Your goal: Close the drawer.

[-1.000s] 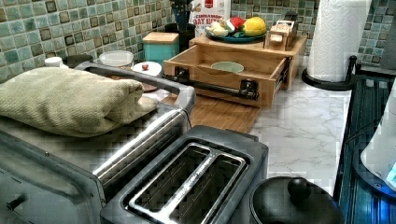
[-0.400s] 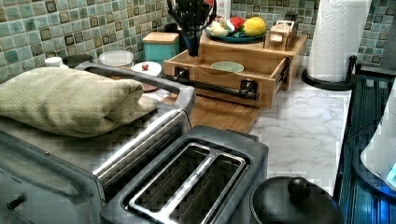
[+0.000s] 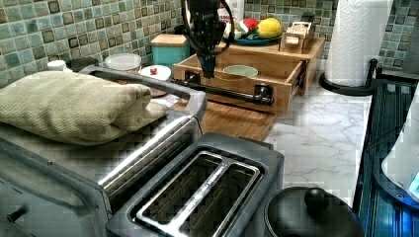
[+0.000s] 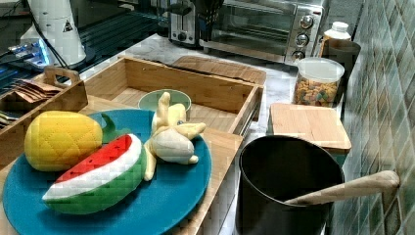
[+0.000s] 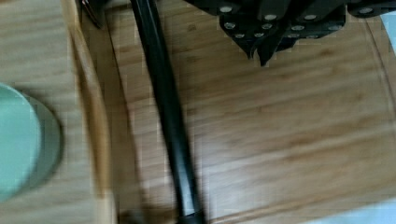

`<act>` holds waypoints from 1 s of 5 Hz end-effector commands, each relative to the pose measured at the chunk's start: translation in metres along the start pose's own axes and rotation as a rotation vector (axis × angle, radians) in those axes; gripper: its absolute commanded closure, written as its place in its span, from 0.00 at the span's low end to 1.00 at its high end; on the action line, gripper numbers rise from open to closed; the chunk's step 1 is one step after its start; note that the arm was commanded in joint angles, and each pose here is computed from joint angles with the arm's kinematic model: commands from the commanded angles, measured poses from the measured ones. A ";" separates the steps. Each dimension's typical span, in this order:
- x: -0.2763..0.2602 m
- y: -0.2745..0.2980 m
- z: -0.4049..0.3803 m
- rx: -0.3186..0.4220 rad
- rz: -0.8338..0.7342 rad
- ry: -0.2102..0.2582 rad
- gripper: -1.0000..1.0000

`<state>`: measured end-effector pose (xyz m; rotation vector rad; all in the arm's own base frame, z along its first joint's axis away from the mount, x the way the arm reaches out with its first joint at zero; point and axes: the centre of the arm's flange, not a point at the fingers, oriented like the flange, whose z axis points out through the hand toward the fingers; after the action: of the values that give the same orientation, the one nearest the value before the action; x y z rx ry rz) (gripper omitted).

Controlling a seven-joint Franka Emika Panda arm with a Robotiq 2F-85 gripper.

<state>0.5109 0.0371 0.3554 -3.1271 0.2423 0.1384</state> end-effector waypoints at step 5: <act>-0.010 -0.047 0.053 -0.160 -0.278 0.079 1.00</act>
<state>0.5054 0.0935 0.3146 -3.2196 -0.3116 -0.0038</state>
